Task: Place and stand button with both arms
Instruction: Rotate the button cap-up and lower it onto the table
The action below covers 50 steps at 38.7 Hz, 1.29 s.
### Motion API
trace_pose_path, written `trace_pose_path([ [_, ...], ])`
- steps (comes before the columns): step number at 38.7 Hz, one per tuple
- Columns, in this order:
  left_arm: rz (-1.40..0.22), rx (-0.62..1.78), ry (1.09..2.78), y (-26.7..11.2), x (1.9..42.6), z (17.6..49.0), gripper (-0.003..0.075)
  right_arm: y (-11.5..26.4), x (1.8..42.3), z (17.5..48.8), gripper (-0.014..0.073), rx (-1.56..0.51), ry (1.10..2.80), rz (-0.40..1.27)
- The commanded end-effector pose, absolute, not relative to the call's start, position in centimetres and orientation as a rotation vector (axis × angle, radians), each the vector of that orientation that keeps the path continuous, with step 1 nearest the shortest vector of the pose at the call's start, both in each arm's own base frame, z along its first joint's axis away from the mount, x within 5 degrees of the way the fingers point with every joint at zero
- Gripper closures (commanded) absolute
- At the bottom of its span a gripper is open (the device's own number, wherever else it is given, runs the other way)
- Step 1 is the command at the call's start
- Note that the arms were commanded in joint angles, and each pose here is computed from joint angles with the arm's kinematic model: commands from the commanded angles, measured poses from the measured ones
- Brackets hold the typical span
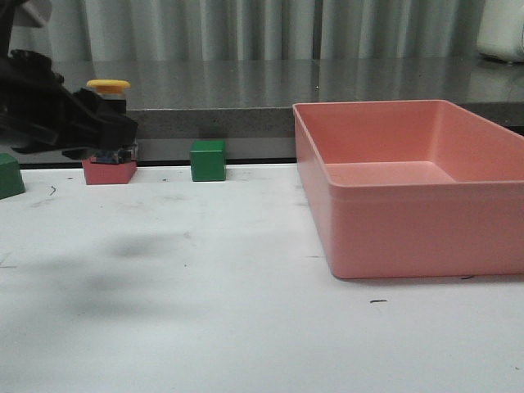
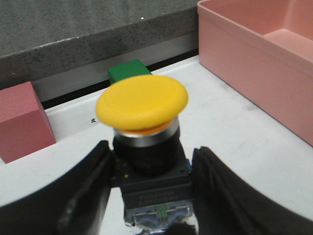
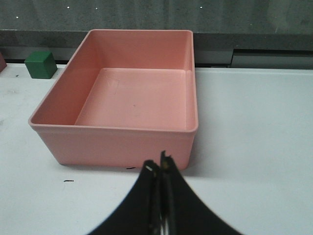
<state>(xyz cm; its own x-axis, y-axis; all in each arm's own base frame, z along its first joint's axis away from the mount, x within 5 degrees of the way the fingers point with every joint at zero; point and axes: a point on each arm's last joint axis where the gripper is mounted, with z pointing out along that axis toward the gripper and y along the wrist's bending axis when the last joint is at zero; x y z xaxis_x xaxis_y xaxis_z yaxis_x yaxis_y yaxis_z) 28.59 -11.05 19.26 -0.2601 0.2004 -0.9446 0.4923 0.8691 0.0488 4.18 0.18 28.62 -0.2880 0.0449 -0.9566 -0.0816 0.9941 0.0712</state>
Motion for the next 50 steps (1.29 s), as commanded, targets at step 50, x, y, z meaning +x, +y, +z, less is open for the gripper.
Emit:
trace_pose_path([
  [50, -0.356, 0.484, 1.709, -12.1, 30.9, 12.1, 0.0509, 0.1, 4.3, 30.0, 0.0666, -0.034, 1.768, 0.108],
])
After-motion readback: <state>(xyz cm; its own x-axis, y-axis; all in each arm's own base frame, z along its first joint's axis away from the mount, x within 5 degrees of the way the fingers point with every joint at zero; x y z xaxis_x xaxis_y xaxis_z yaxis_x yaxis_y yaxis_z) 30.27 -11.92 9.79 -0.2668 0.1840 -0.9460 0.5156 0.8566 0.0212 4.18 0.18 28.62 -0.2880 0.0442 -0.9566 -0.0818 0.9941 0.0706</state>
